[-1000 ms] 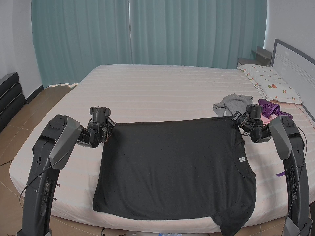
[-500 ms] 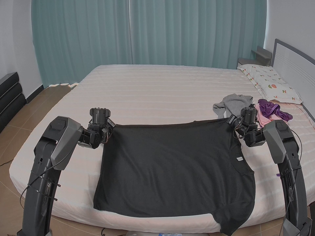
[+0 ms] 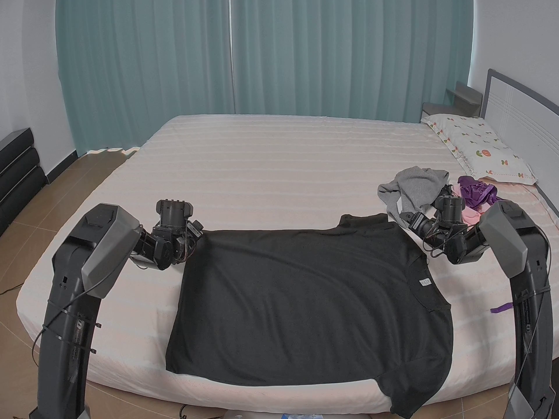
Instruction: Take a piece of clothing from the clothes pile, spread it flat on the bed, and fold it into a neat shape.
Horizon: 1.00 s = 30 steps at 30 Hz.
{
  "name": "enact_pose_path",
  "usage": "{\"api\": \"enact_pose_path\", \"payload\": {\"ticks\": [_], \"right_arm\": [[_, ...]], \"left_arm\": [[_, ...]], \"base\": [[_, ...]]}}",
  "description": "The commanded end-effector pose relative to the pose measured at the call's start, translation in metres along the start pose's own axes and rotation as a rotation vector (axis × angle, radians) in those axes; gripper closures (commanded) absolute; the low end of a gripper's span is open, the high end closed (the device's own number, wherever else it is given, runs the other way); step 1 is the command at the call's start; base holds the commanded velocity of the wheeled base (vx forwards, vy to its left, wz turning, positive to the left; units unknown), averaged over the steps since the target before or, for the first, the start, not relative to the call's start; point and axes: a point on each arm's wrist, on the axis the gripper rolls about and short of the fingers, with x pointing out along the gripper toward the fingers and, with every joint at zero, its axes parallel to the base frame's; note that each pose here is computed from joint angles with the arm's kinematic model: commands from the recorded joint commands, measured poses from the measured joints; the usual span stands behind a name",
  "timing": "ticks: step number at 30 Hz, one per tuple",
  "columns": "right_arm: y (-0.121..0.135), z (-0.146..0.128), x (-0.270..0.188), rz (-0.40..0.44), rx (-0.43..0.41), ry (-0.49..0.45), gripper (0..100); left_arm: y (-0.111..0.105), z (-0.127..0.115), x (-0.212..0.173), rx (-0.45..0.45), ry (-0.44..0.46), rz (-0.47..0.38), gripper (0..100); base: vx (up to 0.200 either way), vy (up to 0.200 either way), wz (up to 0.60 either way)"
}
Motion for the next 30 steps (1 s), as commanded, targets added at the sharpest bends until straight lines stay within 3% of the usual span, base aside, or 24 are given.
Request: {"api": "enact_pose_path", "payload": {"ticks": [1,7,11,16,20,23,30], "right_arm": [[0.018,0.024,-0.069,0.030,0.067,0.066,0],[0.019,0.010,-0.141,0.078,0.088,0.180,0],[0.014,-0.007,-0.168,0.079,0.066,0.219,0],[0.001,-0.031,-0.214,0.064,0.010,0.260,0],[-0.005,-0.042,-0.235,0.041,-0.012,0.299,0],[-0.015,-0.058,-0.256,0.005,-0.019,0.356,0],[-0.024,-0.070,-0.276,0.014,-0.024,0.327,0]], "left_arm": [[-0.003,0.030,-0.064,-0.052,0.033,-0.041,0],[0.023,0.047,-0.132,-0.064,0.157,-0.062,0],[0.039,0.040,-0.168,-0.059,0.248,-0.076,0],[0.066,0.020,-0.210,-0.034,0.313,-0.053,0],[0.077,0.011,-0.222,-0.034,0.331,-0.043,0],[0.086,-0.010,-0.234,-0.008,0.385,-0.022,0],[0.094,-0.034,-0.259,-0.008,0.431,-0.044,0]], "base": [[0.000,0.000,0.00],[0.000,0.000,0.00],[0.000,0.000,0.00],[0.000,0.000,0.00],[0.000,0.000,0.00],[0.000,0.000,0.00],[-0.200,0.000,0.00]]}}
